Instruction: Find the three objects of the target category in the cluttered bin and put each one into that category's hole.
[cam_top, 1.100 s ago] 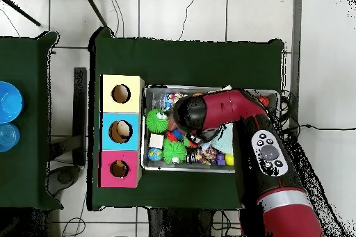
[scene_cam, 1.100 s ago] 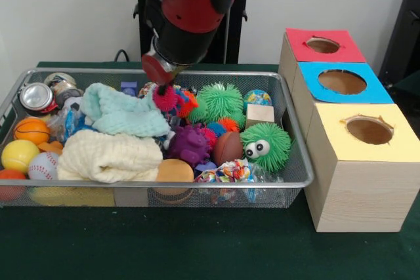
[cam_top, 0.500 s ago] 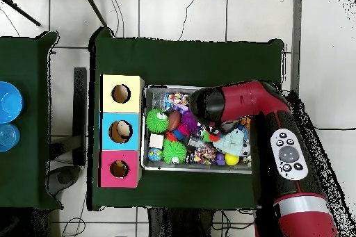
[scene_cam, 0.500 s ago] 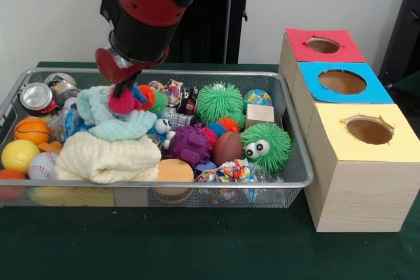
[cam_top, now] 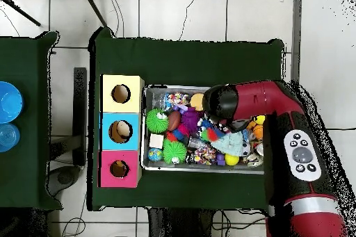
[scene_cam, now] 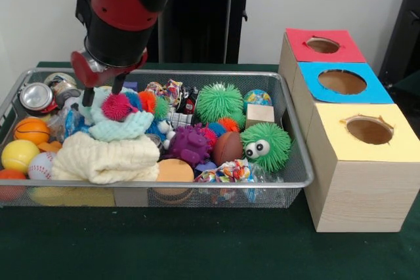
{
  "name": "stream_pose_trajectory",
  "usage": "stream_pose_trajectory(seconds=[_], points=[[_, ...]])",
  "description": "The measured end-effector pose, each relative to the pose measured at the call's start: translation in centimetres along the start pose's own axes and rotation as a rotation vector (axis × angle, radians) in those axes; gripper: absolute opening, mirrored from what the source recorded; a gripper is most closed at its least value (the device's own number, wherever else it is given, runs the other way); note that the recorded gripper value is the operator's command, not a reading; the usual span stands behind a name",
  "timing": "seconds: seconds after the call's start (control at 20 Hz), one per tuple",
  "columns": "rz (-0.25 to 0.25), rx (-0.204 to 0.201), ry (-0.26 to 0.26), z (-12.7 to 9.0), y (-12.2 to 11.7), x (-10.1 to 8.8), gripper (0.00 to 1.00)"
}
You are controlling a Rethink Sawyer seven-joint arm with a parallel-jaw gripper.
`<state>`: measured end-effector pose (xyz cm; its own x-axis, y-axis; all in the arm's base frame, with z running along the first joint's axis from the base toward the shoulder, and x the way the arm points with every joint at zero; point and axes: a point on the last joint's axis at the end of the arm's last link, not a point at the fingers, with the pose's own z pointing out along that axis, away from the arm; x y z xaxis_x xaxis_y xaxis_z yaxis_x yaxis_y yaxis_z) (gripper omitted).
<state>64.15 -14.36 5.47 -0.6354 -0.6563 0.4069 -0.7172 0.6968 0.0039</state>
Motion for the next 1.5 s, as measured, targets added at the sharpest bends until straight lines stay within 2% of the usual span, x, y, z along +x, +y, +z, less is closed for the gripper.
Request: stream_pose_trajectory(seconds=[0.2, 0.25, 0.35, 0.45, 0.6, 0.8, 0.85, 1.05, 1.15, 1.35, 1.5], points=[[0.019, -0.016, -0.013, 0.1, -0.5, 0.5, 1.0], [0.034, -0.042, -0.035, 0.0, -0.4, 0.5, 1.0], [0.044, -0.061, -0.056, -0.1, -0.4, 0.4, 1.0], [0.059, -0.09, -0.096, -0.2, -0.2, 0.1, 1.0], [0.085, -0.133, -0.194, -0.5, 0.7, -0.7, 1.0], [0.103, -0.149, -0.271, -0.8, 1.4, -1.5, 1.0], [0.111, -0.15, -0.32, -1.1, 1.9, -2.2, 1.0], [0.116, -0.149, -0.373, -1.7, 2.8, -3.2, 1.0], [0.126, -0.144, -0.417, -2.0, 3.2, -4.1, 1.0], [0.141, -0.143, -0.459, -2.2, 3.5, -5.1, 1.0], [0.131, -0.16, -0.463, -2.0, 4.4, -6.3, 1.0]])
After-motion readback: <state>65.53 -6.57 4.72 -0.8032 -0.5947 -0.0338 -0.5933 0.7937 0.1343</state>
